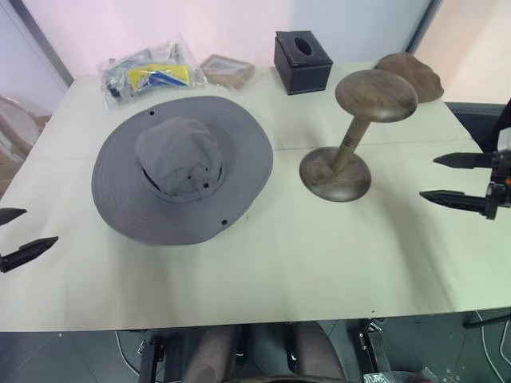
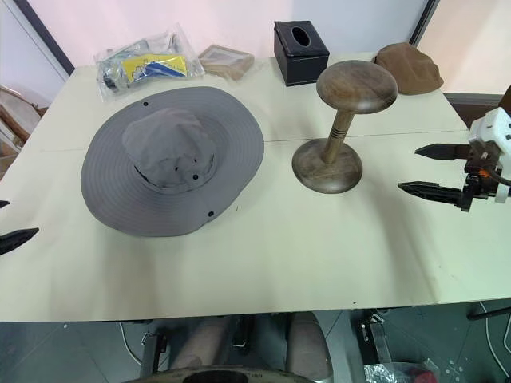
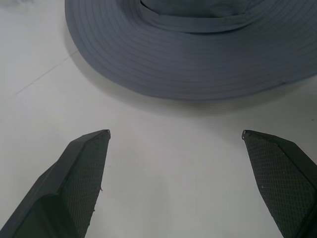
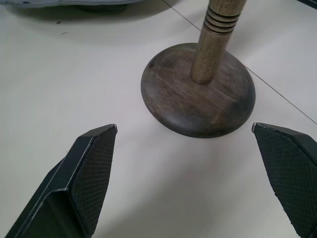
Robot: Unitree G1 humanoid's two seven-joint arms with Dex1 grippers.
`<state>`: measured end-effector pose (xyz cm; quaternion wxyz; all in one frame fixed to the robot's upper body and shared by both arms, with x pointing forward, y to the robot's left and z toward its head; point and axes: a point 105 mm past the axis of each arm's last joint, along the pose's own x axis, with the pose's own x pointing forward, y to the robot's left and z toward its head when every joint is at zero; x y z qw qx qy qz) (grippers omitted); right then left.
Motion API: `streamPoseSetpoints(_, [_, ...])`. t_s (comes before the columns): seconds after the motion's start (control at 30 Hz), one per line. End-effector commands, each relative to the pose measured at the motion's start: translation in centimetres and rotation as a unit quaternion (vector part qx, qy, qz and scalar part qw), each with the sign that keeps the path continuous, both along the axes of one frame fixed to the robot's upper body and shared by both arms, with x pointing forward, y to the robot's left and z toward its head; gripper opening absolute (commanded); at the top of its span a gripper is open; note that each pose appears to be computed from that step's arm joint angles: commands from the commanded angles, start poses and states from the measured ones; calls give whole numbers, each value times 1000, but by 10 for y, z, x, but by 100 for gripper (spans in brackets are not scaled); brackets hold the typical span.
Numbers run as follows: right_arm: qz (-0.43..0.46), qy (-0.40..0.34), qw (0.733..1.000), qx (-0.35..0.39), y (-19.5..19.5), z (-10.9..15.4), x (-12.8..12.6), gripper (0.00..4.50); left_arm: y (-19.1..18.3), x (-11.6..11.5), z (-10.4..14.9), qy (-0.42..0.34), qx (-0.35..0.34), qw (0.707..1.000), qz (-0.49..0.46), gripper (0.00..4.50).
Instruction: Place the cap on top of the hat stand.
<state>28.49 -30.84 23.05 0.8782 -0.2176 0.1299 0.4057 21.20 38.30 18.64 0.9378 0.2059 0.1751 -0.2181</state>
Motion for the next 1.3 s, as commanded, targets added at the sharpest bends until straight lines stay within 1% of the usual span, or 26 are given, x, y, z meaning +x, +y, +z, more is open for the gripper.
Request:
streamPoseSetpoints(0.03, [5,-27,1000,-4,3,12,-2,450,-1,2,9,-8,16,1000,-9,448])
streamPoseSetpoints(0.23, [4,-29,1000,-7,5,12,-1,450,-3,7,14,-24,23,999,-7,448])
streamPoseSetpoints(0.37, [7,-32,999,8,10,17,1,450,-14,14,18,-33,30,999,-22,448])
streamPoseSetpoints(0.43, [11,-23,999,19,14,18,1,450,-24,19,22,-46,51,997,-46,448])
streamPoseSetpoints(0.5, [27,-18,999,20,21,20,-2,450,-36,27,31,-82,83,991,-70,448])
streamPoseSetpoints(0.57, [46,-18,999,19,32,22,-6,450,-51,33,36,-111,125,980,-106,448])
streamPoseSetpoints(0.63, [70,-17,997,25,45,25,-13,450,-69,32,33,-125,172,965,-156,448])
streamPoseSetpoints(0.7, [98,-14,994,41,62,29,-23,450,-85,27,19,-121,233,939,-221,448])
streamPoseSetpoints(0.73, [114,-13,992,46,71,31,-29,450,-91,22,8,-107,264,923,-259,448])
streamPoseSetpoints(0.8, [139,-9,989,56,87,36,-40,450,-97,12,-13,-77,301,895,-319,448])
streamPoseSetpoints(0.83, [149,-9,987,59,94,38,-45,450,-98,9,-19,-72,312,885,-339,448])
streamPoseSetpoints(0.87, [159,-8,985,63,100,40,-49,450,-99,10,-24,-70,317,880,-346,448])
streamPoseSetpoints(0.97, [181,-8,981,64,118,44,-62,450,-105,29,-33,-122,335,867,-347,448])
streamPoseSetpoints(1.1, [181,-17,981,66,127,50,-66,450,-120,53,-45,-176,338,856,-349,448])
streamPoseSetpoints(1.17, [178,-19,982,66,129,53,-68,450,-125,59,-51,-189,348,846,-356,448])
streamPoseSetpoints(1.23, [176,-22,982,65,132,57,-70,450,-131,60,-62,-191,368,826,-382,448])
streamPoseSetpoints(1.3, [176,-26,982,69,134,62,-72,450,-134,63,-72,-198,373,821,-385,448])
